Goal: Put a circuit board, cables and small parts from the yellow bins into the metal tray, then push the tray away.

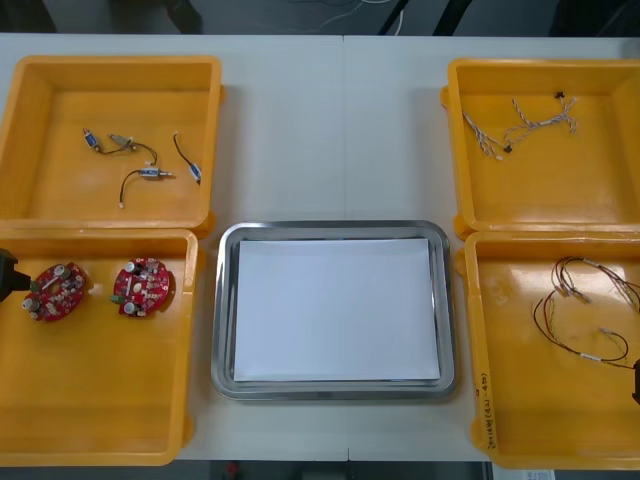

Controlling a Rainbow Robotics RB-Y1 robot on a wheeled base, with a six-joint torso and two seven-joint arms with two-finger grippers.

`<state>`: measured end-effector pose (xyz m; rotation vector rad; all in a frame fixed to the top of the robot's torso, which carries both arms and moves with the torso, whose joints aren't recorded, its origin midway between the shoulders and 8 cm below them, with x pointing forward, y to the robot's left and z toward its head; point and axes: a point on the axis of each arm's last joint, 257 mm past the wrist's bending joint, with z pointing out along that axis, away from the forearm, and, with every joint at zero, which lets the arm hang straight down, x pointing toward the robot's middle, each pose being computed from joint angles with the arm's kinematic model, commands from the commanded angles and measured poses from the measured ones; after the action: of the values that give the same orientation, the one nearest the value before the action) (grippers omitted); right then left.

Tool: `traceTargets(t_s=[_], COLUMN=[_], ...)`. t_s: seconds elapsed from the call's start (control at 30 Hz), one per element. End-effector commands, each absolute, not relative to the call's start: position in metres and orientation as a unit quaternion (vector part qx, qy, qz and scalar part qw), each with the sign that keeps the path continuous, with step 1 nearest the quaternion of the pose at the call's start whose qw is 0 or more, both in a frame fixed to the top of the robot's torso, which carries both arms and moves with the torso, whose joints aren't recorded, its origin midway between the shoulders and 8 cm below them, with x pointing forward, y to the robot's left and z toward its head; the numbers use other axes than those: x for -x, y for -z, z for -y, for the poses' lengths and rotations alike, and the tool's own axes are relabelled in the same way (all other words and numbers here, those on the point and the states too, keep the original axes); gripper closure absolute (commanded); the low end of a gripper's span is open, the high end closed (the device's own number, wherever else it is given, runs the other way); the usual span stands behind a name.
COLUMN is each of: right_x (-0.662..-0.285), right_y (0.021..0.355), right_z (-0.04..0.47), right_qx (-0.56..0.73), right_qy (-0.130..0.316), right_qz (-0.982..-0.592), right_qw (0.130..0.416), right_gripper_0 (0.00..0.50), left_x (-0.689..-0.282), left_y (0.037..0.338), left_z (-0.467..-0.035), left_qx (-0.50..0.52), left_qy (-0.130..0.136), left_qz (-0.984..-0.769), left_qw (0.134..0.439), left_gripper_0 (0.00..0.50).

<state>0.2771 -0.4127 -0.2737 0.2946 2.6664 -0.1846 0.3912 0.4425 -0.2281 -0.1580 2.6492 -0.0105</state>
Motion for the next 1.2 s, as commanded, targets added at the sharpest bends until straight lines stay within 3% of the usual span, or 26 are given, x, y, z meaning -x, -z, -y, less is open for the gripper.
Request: traceTargets(t_s=[0.03,0.2,0.27,0.3,0.33,0.37,0.4,0.77,0.93,1.2], right_x=[-0.273,-0.273,-0.273,-0.273,-0.273,-0.273,-0.273,-0.283,-0.299,-0.320], right_y=[0.259,0.260,0.260,0.260,0.260,0.260,0.260,0.249,0.233,0.201], right_z=[0.428,0.425,0.425,0.425,0.425,0.426,0.426,0.422,0.407,0.388], right_qx=[-0.118,-0.116,-0.115,-0.114,-0.114,-0.114,-0.115,-0.113,-0.098,-0.041], right_qy=[0.088,0.084,0.084,0.084,0.085,0.086,0.085,0.074,0.041,0.028], right_qz=[-0.960,-0.961,-0.961,-0.962,-0.962,-0.961,-0.961,-0.959,-0.959,-0.963], right_qw=[0.236,0.235,0.236,0.235,0.235,0.236,0.236,0.250,0.262,0.265], right_gripper_0=[0.500,0.483,0.287,0.218,0.103,0.028,0.000,0.000,0.000,0.000], left_x=[-0.406,-0.407,-0.408,-0.407,-0.408,-0.409,-0.410,-0.416,-0.411,-0.406], left_y=[0.210,0.218,0.221,0.223,0.223,0.225,0.227,0.245,0.255,0.270], left_z=[-0.447,-0.446,-0.446,-0.447,-0.446,-0.447,-0.446,-0.446,-0.446,-0.445], left_qx=[0.077,0.089,0.093,0.094,0.095,0.095,0.096,0.105,0.109,0.107], left_qy=[0.012,0.023,0.027,0.026,0.027,0.027,0.028,0.035,0.035,0.035], left_qz=[-0.961,-0.960,-0.959,-0.959,-0.959,-0.959,-0.958,-0.956,-0.956,-0.956], left_qw=[0.266,0.265,0.266,0.265,0.266,0.267,0.268,0.272,0.269,0.272], left_gripper_0=[0.000,0.000,0.000,0.000,0.000,0.000,0.000,0.000,0.000,0.000])
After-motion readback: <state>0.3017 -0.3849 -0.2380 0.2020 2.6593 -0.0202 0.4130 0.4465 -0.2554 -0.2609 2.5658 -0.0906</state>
